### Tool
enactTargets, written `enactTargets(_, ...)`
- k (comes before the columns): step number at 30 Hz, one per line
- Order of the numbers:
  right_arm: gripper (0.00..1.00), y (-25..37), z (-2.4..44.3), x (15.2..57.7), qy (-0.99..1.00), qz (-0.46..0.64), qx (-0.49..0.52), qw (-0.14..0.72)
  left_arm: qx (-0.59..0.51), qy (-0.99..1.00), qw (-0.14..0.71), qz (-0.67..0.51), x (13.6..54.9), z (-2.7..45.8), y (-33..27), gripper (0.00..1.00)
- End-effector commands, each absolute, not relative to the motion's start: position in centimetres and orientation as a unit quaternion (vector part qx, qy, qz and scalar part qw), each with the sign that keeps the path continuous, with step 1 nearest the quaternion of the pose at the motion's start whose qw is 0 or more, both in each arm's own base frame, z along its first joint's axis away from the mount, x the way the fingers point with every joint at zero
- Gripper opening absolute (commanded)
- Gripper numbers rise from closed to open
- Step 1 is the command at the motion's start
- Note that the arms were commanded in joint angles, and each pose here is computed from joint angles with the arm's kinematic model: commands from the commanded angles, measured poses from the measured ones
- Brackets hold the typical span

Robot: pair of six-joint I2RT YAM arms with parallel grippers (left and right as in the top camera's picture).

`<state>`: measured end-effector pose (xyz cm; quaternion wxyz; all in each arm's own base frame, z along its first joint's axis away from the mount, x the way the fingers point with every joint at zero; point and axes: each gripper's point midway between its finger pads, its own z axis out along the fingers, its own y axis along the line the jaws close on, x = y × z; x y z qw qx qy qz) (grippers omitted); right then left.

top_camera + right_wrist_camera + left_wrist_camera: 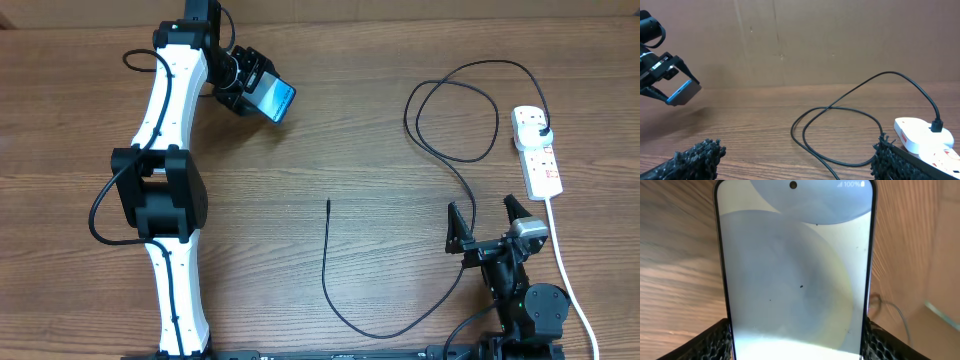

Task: Plug charger to phone and switch on socket
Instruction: 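Lift the smartphone upright with the left gripper and move it right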

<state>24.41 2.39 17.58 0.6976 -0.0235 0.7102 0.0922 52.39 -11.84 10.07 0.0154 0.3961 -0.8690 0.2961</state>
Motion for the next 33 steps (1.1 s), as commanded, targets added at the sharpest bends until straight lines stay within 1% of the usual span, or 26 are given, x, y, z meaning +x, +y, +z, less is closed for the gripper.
enactTargets(1, 1.0, 2.3, 17.4, 24.4, 0.709, 0.09, -0.022, 0.699, 0.358, -0.857, 0.032, 0.369, 52.6, 12.9, -13.9, 0.04)
enactTargets(7, 1.0, 2.3, 17.4, 24.4, 0.709, 0.09, -0.022, 0.699, 0.354, -0.842, 0.059, 0.403, 52.2, 13.9, -15.0, 0.04)
enactTargets(12, 1.0, 2.3, 17.4, 24.4, 0.709, 0.09, -0.022, 0.699, 0.375, -0.818, 0.094, 0.426, 51.8, 14.7, -15.8, 0.04)
enactTargets(19, 1.0, 2.3, 17.4, 24.4, 0.709, 0.09, -0.022, 0.699, 0.367, -0.793, 0.133, 0.467, 51.2, 16.3, -17.0, 0.04)
enactTargets(25, 1.0, 2.3, 17.4, 24.4, 0.709, 0.09, -0.022, 0.699, 0.387, -0.767, 0.174, 0.482, 50.7, 17.1, -17.6, 0.04)
enactTargets(33, 1.0, 2.3, 17.4, 24.4, 0.709, 0.09, -0.022, 0.699, 0.363, -0.741, 0.211, 0.524, 50.1, 19.1, -18.6, 0.04)
